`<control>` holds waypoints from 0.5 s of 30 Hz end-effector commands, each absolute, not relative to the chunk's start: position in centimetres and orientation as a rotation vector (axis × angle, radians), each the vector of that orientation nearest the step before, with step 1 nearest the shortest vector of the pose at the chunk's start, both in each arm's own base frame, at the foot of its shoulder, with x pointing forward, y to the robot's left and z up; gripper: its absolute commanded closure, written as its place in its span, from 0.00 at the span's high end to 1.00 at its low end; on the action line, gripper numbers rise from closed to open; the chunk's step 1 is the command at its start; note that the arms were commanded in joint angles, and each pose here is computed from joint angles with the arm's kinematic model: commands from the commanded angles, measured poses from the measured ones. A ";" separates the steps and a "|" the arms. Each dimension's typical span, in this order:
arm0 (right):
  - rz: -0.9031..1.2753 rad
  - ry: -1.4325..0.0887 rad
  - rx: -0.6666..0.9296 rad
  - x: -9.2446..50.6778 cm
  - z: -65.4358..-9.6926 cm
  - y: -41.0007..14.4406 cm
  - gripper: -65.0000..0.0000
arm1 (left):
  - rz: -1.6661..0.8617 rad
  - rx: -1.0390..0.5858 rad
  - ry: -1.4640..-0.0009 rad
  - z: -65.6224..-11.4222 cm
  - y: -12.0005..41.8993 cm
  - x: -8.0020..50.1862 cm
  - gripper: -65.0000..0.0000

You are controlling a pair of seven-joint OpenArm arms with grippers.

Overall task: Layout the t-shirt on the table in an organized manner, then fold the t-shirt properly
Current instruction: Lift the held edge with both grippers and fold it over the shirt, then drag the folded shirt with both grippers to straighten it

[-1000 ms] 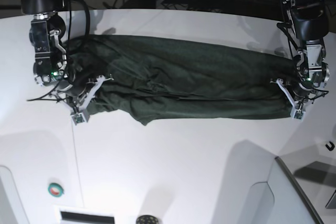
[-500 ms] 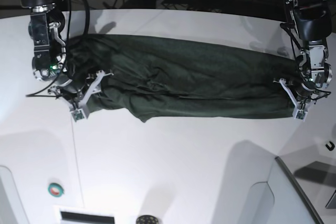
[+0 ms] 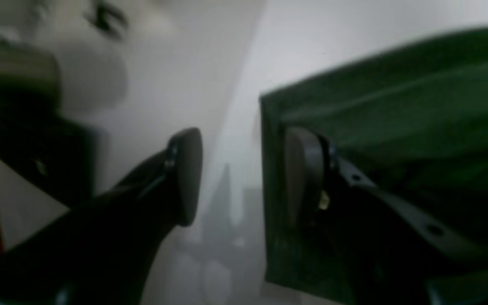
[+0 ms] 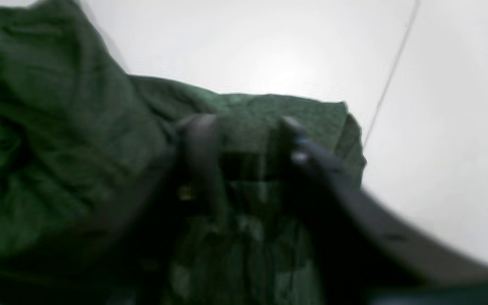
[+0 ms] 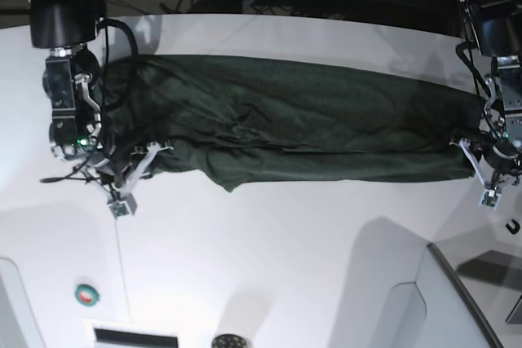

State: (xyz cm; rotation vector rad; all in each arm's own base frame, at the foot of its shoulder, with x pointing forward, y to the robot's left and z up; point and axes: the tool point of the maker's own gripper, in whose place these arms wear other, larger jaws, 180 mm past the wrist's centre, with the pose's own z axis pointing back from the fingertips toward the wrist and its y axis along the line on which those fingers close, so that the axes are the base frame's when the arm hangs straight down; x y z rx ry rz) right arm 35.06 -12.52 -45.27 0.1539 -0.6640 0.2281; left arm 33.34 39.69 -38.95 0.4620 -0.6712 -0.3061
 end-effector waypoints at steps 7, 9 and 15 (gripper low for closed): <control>0.197 -0.680 0.137 36.7 -46.4 -14.5 0.02 | -0.318 0.392 -0.569 -44.0 36.9 28.4 0.41; 0.193 -0.682 0.137 36.6 -46.7 -14.7 0.02 | -0.306 0.380 -0.517 -45.5 37.4 27.0 0.26; 0.191 -0.656 0.105 36.1 -47.4 -16.6 0.02 | -0.280 0.338 -0.487 -48.2 38.3 25.1 0.00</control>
